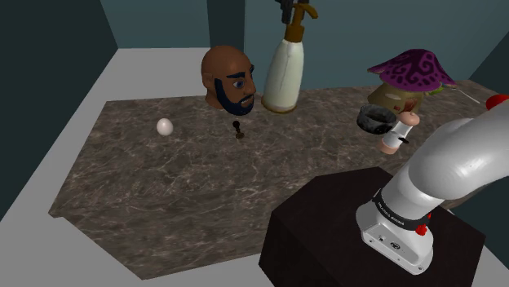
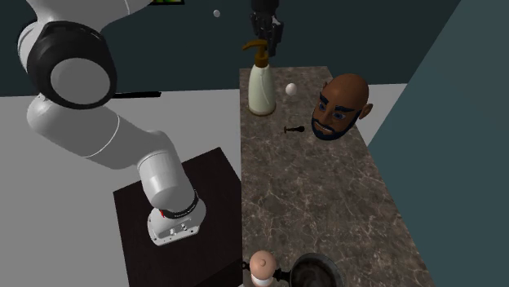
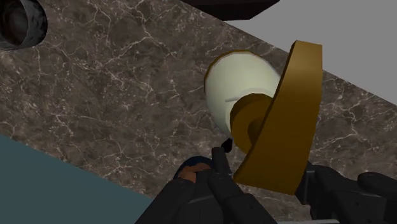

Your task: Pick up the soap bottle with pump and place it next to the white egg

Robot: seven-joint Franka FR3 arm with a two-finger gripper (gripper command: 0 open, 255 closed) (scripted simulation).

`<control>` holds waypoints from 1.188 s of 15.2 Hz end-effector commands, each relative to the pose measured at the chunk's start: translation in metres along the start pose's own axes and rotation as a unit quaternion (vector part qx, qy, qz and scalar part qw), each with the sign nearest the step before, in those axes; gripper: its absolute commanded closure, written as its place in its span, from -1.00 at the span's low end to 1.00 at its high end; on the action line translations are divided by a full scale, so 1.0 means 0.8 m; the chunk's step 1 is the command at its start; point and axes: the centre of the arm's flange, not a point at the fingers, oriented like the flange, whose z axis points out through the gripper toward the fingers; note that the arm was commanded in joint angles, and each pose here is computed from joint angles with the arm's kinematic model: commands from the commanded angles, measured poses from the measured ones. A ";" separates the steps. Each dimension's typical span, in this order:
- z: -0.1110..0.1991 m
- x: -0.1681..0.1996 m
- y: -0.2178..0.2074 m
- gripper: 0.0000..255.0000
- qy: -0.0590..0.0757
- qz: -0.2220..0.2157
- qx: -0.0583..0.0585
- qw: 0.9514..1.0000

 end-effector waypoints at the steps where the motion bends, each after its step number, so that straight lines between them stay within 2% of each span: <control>1: 0.009 0.019 -0.023 1.00 0.001 0.001 0.001 1.000; 18: 0.095 0.155 -0.253 1.00 0.001 0.001 0.001 1.000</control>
